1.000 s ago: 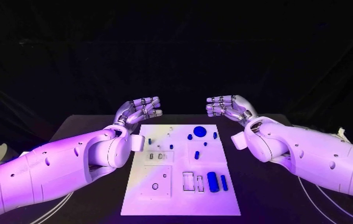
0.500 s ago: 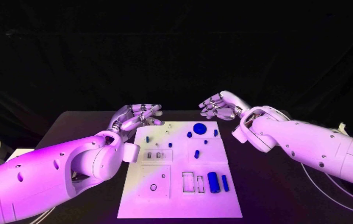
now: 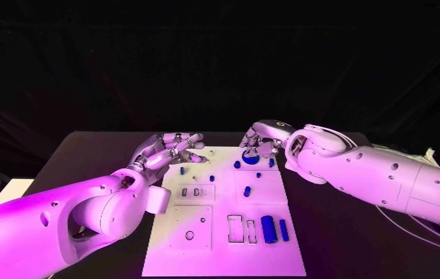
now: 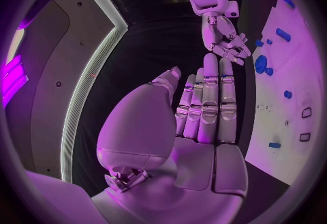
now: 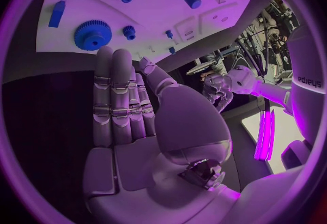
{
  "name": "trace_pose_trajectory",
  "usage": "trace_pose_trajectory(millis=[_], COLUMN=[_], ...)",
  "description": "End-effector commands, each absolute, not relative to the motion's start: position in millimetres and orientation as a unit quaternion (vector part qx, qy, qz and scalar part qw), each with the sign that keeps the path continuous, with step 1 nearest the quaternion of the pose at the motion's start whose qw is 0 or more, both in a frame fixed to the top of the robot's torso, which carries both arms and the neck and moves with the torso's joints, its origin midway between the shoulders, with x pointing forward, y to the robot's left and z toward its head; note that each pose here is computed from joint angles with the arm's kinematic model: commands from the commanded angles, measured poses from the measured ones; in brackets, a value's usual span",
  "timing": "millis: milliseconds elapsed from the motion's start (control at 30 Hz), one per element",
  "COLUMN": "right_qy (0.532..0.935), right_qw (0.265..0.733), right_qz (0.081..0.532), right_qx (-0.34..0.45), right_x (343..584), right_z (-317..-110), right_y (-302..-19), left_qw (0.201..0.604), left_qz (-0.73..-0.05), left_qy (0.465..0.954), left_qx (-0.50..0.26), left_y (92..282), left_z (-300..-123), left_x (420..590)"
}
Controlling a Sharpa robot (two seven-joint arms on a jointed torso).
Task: Assemble the parts on the task board
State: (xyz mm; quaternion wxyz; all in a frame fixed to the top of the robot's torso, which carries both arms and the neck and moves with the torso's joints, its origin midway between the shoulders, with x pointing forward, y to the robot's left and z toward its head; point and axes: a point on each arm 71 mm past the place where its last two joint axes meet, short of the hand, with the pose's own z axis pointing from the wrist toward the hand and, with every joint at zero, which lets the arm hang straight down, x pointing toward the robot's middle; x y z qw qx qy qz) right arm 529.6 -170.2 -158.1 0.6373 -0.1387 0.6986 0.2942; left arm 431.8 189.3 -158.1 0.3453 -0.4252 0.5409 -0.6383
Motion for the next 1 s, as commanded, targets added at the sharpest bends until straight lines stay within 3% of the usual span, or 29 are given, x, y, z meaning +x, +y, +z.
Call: trace_pose_trajectory(millis=[33,1000], right_qy=[0.71,0.715], right_qw=[0.635,0.622], right_qz=[0.241,0.227], right_qx=[-0.188,-0.225], right_x=[530,532], right_z=[-161,-166], right_y=[-166,-150], left_qw=[0.335,0.349], left_qz=[-0.645,-0.643], left_qy=[0.541,0.535], left_qx=[-0.423,-0.421], left_y=[186.3,194.7], left_z=[-152.4,-143.2], left_x=[429.1,430.8])
